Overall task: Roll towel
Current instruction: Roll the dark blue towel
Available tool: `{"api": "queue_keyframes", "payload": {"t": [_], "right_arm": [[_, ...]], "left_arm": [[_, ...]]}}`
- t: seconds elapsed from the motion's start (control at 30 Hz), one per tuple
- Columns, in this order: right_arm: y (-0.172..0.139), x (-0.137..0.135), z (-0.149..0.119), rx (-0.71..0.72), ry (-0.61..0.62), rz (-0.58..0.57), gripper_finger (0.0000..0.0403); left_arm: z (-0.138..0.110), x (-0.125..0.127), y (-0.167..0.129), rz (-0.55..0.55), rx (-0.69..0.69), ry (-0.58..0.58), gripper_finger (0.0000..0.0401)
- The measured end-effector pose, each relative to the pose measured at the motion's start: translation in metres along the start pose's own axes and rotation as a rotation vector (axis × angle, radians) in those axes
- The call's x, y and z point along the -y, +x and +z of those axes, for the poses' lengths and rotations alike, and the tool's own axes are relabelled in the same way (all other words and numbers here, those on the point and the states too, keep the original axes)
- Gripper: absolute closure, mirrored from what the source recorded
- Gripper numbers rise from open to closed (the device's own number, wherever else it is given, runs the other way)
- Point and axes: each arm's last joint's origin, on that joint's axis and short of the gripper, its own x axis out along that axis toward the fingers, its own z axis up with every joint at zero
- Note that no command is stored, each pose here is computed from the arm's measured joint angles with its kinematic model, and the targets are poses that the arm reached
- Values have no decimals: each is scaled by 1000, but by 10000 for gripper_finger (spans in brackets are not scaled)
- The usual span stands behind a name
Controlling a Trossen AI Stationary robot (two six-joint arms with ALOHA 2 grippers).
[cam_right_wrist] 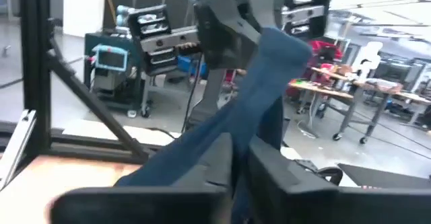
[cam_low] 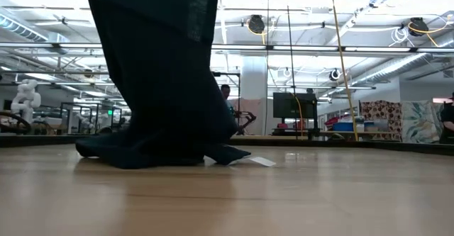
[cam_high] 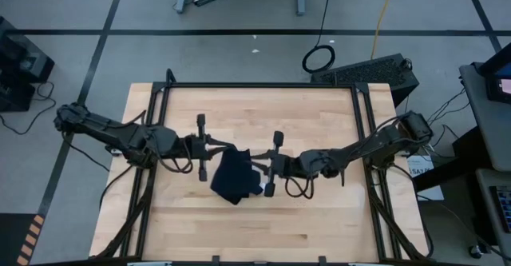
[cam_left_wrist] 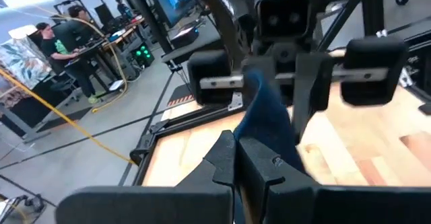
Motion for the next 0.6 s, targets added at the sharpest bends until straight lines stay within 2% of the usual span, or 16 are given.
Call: {"api": "queue_keyframes", "payload": {"t": [0.23, 0.43, 0.6], "right_arm": [[-19, 12, 19, -70, -16, 15, 400], [-41, 20, 28, -198, -13, 57, 401], [-60, 23, 26, -344, 4, 85, 402]], "left_arm": [[-9, 2, 10, 18, -49, -93, 369], [-32, 14, 18, 1, -128, -145, 297], [-63, 29, 28, 1, -222, -240, 241]]}}
